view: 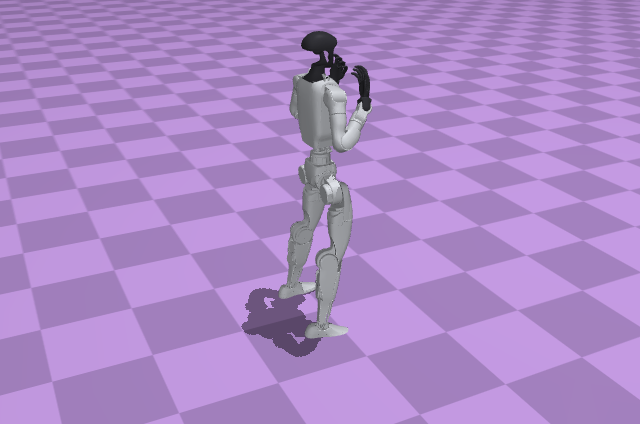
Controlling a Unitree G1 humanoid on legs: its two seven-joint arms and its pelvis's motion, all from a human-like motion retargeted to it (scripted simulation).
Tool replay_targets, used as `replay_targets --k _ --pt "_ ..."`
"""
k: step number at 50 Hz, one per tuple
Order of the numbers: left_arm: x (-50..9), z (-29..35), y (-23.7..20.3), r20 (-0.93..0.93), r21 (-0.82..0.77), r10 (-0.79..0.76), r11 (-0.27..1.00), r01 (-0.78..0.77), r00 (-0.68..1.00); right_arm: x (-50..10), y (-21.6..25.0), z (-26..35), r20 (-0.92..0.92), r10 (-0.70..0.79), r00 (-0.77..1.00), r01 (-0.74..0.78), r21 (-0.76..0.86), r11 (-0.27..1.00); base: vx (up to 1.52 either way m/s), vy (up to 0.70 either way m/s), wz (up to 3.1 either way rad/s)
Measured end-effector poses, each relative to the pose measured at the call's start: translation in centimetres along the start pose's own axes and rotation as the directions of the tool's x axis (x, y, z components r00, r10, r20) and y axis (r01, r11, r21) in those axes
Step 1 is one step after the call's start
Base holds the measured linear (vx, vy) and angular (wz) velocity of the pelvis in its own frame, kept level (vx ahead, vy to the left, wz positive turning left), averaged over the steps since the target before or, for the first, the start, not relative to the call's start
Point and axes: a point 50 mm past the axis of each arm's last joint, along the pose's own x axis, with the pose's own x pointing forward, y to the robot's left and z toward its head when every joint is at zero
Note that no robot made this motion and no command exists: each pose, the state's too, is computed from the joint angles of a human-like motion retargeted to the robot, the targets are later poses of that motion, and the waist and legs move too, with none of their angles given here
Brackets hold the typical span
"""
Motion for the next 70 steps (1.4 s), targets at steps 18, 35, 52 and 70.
replay_targets --k 18,35,52,70 --pt "-6.1 -1.0 1.7 -0.433 0.215 0.265 0.959 -0.187 0.862 -1.4 -2.6 -1.5 -0.546 -0.13 0.827 -0.207 -0.512 0.833 0.0 0.0 0.02" --pt "-2.3 0.3 1.1 -0.086 0.026 0.109 0.994 -0.107 0.99 0.4 -0.1 0.3 -0.176 0.09 0.98 -0.097 -0.035 0.995 0.0 0.0 0.06" --pt "-6.2 -1.5 2.2 -0.445 0.316 0.298 0.935 -0.163 0.845 -7.3 -3.9 -0.4 -0.763 -0.46 0.454 -0.402 -0.636 0.658 0.0 0.0 0.03" --pt "-15.0 -1.4 0.7 -0.865 0.402 0.406 0.912 -0.077 0.294 -10.8 -3.5 1.5 -0.708 -0.55 0.444 -0.016 -0.62 0.785 0.0 0.0 0.0"
